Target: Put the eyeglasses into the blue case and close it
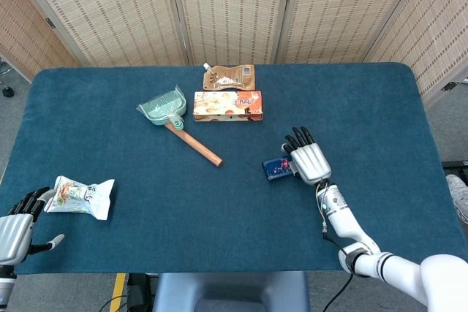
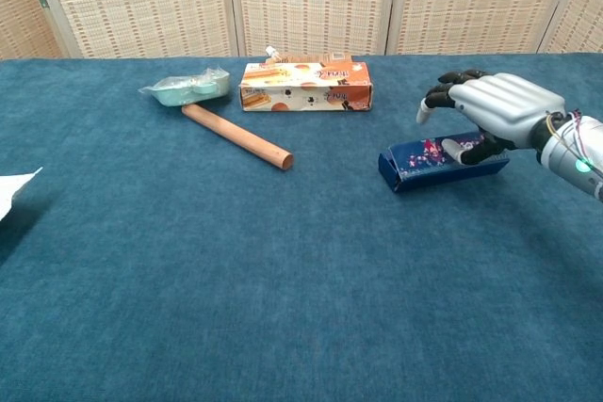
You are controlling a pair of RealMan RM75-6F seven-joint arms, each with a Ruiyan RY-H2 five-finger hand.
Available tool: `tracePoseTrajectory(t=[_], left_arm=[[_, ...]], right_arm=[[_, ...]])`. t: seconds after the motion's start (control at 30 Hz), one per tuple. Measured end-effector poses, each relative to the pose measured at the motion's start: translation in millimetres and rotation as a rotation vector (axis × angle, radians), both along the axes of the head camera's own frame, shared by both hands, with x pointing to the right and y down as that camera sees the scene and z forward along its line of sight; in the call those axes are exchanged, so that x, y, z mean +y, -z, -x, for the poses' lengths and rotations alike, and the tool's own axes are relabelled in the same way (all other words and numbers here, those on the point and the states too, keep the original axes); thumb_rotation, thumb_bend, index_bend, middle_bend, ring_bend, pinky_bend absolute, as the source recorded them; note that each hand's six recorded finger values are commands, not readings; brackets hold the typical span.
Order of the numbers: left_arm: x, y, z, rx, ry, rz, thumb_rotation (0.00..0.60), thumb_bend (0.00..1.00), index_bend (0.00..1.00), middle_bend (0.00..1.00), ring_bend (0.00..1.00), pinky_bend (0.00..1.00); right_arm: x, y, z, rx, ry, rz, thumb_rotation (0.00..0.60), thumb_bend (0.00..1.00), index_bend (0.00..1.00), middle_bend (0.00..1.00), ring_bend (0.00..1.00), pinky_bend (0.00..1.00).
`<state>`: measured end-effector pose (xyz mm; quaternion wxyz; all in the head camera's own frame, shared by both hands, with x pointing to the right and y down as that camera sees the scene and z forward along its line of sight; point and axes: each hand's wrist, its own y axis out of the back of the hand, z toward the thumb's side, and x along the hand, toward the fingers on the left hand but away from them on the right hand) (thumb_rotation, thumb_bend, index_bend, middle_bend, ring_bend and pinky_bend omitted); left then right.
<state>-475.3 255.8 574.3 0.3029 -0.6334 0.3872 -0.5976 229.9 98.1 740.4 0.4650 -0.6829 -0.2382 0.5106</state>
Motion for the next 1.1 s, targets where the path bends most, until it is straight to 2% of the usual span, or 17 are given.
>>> tracePoseTrajectory(t=[0.07,0.37,0.8,0.87,1.0,1.1], left_arm=[[0.5,0.4,0.5,0.005,0.003,0.003,0.6,0.19,0.17,0.15,0.15,0.27],[1.9,2.4,4.5,0.006,0.012,0.008,0.6,0.19,0.17,0.15,0.15,0.27],[-0.4,4.9,3.5,0.008,0.011,-0.004,0.6,0.19,0.17,0.15,0.15,0.27],[-1.0,5.2,3.4,0.007,0.01,-0.005,0.6,0.19,0.17,0.15,0.15,0.27],[-2.2,5.6,1.7,0.006,0.005,-0.005,0.6,0.19,0.17,0.15,0.15,0.27],[-2.3,4.9,-1.0,0.009,-0.001,-0.003,0.6,0.19,0.17,0.15,0.15,0.27]], right_arm=[[-2.6,-3.9,3.1,0.011,-0.001,-0.001,0.6,0.5,0.0,0.09,0.01,0.0],[-12.8,-15.2,13.3,0.043,0.001,-0.001,0.6,0.5,0.0,0.07,0.01,0.0],[-20.5,5.6,2.5,-0.01,-0.015,0.001,0.6,0.45,0.0,0.08,0.01,0.0],[-19.4,11.8,0.4,-0.027,-0.014,0.013,0.6,0.38,0.0,0.09,0.01,0.0],[-14.4,23.4,-5.8,-0.034,0.007,0.055,0.6,0.18,0.02,0.09,0.01,0.0],[-9.1,28.1,-13.6,-0.005,0.026,0.094,0.6,0.12,0.04,0.09,0.01,0.0]])
